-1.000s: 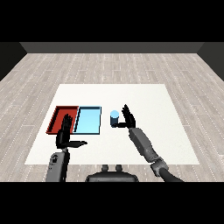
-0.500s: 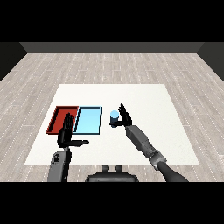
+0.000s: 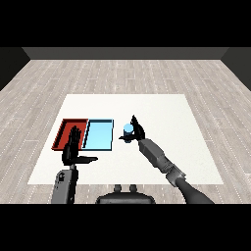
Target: Pick the blue can and put it in the blue box
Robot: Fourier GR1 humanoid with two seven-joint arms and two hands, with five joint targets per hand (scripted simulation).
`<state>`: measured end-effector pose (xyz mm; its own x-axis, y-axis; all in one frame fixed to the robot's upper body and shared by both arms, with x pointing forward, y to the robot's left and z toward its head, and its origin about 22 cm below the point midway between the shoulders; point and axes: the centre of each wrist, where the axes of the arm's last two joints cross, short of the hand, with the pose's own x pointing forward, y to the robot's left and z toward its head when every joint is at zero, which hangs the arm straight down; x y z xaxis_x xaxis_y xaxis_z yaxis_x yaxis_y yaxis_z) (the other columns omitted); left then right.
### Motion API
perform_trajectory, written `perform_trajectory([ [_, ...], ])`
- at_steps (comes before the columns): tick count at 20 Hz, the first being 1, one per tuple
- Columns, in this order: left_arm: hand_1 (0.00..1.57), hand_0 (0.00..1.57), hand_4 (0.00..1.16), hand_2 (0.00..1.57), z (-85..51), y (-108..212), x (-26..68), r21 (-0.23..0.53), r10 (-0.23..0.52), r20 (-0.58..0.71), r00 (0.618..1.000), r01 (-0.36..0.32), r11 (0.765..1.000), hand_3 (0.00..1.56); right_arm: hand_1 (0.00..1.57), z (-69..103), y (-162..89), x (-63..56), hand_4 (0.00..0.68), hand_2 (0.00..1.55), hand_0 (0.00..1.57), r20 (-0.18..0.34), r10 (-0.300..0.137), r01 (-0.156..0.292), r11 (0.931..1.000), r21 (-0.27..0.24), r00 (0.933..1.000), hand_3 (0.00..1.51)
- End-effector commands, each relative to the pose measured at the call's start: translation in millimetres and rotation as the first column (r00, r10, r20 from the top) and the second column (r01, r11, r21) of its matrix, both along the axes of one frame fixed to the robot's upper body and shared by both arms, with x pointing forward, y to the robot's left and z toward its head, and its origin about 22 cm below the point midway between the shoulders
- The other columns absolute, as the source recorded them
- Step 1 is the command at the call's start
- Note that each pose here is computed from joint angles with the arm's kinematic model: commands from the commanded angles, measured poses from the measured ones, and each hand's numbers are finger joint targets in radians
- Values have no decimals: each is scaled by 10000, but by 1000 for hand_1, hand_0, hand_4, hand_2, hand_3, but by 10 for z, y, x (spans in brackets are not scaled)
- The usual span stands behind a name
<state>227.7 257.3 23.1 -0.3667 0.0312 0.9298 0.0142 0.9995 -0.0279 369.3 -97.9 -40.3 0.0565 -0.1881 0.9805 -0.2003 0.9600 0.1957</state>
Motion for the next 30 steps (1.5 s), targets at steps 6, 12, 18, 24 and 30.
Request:
perform_trajectory([
  [6, 0, 0, 0, 0, -24, 166, 2, -128, 152, -46, 9999, -153, 9998, 0, 0, 86, 88, 73, 0, 0, 0, -118, 217, -221, 9989, -412, 9997, 0],
  [12, 0, 0, 0, 0, 45, 17, -59, -267, 126, 12, 9999, -125, 9996, 0, 0, 30, 114, 18, 0, 0, 0, -434, 131, -145, 9994, -322, 9990, 0],
  [18, 0, 0, 0, 0, -97, 44, -6, -236, 344, 3, 9994, -343, 9991, 0, 1571, -23, 91, 15, 532, 1553, 1571, -692, -1357, 1044, 9341, -3414, 9883, 1509],
  [24, 0, 0, 0, 0, -22, 124, 23, -129, 412, -87, 9991, -413, 9991, 0, 1454, -26, 260, -103, 523, 1526, 1454, -779, -1386, 888, 8871, -4530, 9873, 1502],
  [30, 0, 0, 0, 0, -109, -3, -40, -275, 95, -84, 9999, -97, 9996, 0, 1464, 221, 355, 56, 544, 1488, 1464, -488, -1065, 770, 9071, -4139, 9931, 1433],
])
